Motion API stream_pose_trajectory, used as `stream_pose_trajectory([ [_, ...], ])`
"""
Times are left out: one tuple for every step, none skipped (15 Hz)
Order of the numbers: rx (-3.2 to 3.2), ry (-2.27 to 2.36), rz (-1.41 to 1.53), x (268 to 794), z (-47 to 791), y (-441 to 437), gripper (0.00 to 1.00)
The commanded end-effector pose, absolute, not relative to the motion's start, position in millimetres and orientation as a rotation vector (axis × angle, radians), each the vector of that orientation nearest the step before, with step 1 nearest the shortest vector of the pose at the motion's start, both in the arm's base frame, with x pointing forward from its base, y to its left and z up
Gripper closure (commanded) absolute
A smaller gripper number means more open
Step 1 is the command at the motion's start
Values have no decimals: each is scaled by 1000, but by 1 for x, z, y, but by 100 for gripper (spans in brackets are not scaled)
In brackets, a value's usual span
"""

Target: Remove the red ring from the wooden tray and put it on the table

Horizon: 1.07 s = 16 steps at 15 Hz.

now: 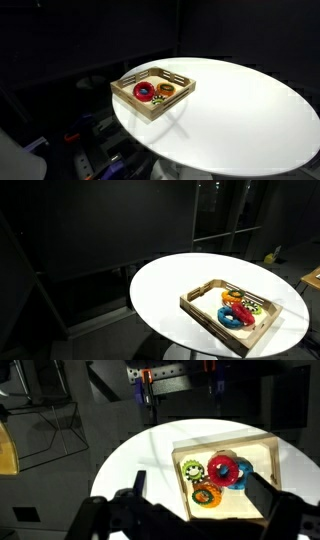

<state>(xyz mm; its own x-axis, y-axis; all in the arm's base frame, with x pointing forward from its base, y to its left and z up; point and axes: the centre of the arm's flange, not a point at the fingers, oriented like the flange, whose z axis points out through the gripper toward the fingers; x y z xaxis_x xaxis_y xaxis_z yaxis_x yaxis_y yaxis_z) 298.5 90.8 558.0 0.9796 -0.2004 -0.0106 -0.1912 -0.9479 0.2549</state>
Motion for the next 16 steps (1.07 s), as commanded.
stream_pose_trajectory([
  [2908,-320,-8,326,549,98,0],
  [2922,-326,5,333,544,100,0],
  [2937,-332,15,340,538,101,0],
  [2957,-336,11,347,530,101,0],
  [2979,-338,5,353,524,102,0],
  [3001,-344,-10,360,515,102,0],
  [3018,-346,-18,365,507,102,0],
  [3032,-345,-30,371,498,101,0],
  [3045,-343,-44,376,489,100,0],
  [3048,-341,-57,380,483,97,0],
  [3013,-329,-41,370,493,99,0],
  [3013,-331,-59,374,487,98,0],
  [3013,-331,-67,375,485,98,0],
  [3013,-329,-67,375,485,98,0],
  [3014,-326,-64,374,486,99,0],
  [3015,-322,-59,373,487,100,0],
])
